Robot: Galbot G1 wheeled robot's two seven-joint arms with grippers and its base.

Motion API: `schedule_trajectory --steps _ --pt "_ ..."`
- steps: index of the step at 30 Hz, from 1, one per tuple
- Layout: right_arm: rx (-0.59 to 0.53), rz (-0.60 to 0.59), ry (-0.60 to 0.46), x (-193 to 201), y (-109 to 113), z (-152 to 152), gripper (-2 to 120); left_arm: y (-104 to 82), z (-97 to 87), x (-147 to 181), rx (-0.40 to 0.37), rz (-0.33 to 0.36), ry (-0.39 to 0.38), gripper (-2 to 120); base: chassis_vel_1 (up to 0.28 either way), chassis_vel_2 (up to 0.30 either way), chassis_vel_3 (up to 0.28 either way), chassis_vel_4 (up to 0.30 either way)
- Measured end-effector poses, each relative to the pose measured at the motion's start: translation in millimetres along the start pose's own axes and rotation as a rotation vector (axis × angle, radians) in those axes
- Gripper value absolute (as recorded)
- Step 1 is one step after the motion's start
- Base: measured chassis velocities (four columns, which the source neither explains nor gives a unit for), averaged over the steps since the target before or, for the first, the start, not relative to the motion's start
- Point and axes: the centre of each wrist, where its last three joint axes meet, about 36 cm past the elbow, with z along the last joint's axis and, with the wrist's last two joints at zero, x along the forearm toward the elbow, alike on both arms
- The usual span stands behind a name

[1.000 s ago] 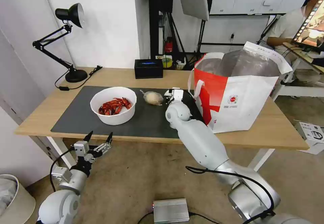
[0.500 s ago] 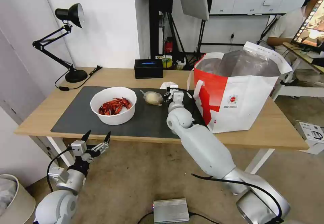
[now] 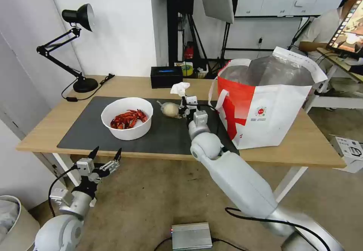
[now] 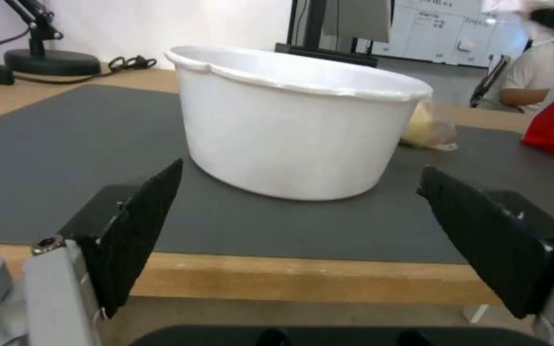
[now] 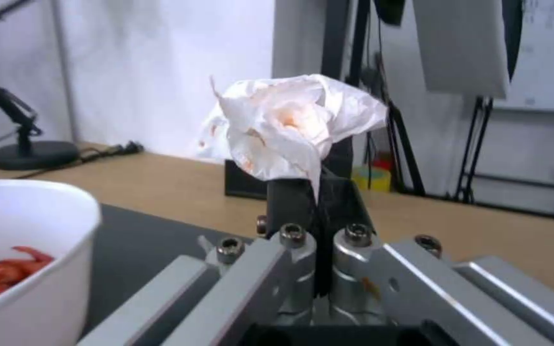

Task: Pick up the trash from the table and place it into the takeout bag.

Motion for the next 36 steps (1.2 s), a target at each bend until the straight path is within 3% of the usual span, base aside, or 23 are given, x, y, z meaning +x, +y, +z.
schedule_trajectory --steps 9,20,36 --pt "0.044 -0.040 -0.068 50 -12 9 0 1.1 -2.9 2 -0.006 0.002 0.000 100 0.000 0.000 0.000 0.000" --pt "0.101 -0.038 -0.136 158 -63 11 0 -5.2 -3.5 4 -0.011 0.014 0.006 100 0.000 0.000 0.000 0.000" --pt "0.135 0.020 -0.243 236 -97 4 0 -14.1 -1.9 -3 -0.008 0.034 0.004 100 0.000 0.000 0.000 0.000"
